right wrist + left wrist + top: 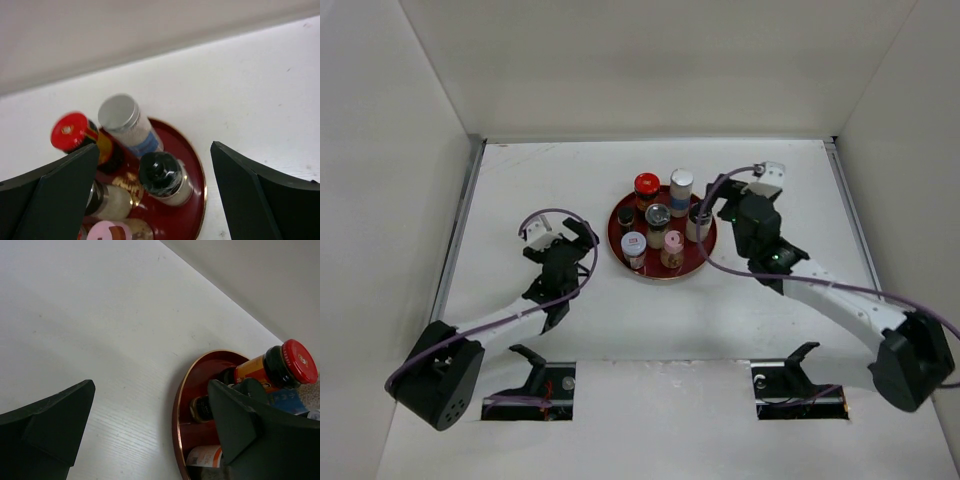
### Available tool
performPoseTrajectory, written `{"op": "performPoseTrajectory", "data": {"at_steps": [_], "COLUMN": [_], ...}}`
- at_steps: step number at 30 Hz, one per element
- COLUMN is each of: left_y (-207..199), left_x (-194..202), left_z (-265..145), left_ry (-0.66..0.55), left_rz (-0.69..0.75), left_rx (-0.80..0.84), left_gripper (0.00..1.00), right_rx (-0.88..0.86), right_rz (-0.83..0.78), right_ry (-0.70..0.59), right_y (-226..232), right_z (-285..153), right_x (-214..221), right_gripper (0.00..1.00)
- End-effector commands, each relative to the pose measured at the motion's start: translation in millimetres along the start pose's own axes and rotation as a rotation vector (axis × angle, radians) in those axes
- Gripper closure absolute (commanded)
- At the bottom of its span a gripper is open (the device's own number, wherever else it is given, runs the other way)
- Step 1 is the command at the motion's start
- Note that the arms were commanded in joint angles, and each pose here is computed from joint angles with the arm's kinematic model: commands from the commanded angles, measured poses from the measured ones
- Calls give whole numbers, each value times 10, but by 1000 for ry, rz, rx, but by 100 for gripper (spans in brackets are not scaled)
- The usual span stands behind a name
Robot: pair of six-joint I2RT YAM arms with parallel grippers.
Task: Organize the condiment bottles
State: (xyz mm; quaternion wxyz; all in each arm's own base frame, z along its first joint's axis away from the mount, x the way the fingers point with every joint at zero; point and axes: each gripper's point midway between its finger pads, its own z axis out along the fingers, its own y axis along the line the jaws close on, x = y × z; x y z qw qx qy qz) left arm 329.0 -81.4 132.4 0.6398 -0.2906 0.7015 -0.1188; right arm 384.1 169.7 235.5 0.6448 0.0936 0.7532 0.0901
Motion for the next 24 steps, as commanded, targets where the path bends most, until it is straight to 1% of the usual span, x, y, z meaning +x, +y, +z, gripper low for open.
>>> {"op": "performPoseTrajectory", "data": {"at_steps": [1,3,7,10,14,17,21,23,24], "left_y": [-191,-261,-332,-343,-404,-448,-412,-345,-327], "left_x": [-84,-43,-48,-67,-80,-108,-115,-99,-93], "left_z": [48,53,44,37,6,-1,28,60,69], "left_ry": [0,24,42,41,43,38,35,39,41], "left_rz": [-15,-11,-22,-28,-30,-34,-32,-22,-16], "left_rx": [12,31,65,72,92,103,89,68,60], "left_gripper": [0,0,0,0,0,0,0,0,0], "right_rx": [118,185,296,323,315,312,276,253,237], "right_rz": [100,138,246,336,376,369,382,385,387], "right_ry": [-105,-119,-91,-83,-66,-52,-36,-42,-45], "right_y": [-440,-741,-1359,-1610,-1614,-1582,-1515,-1468,-1432], "right_z": [-139,-177,-208,-194,-132,-88,-85,-105,-125], "right_x": [-218,-177,150,312,400,456,483,438,407], "right_gripper": [0,0,0,0,0,0,0,8,18]}}
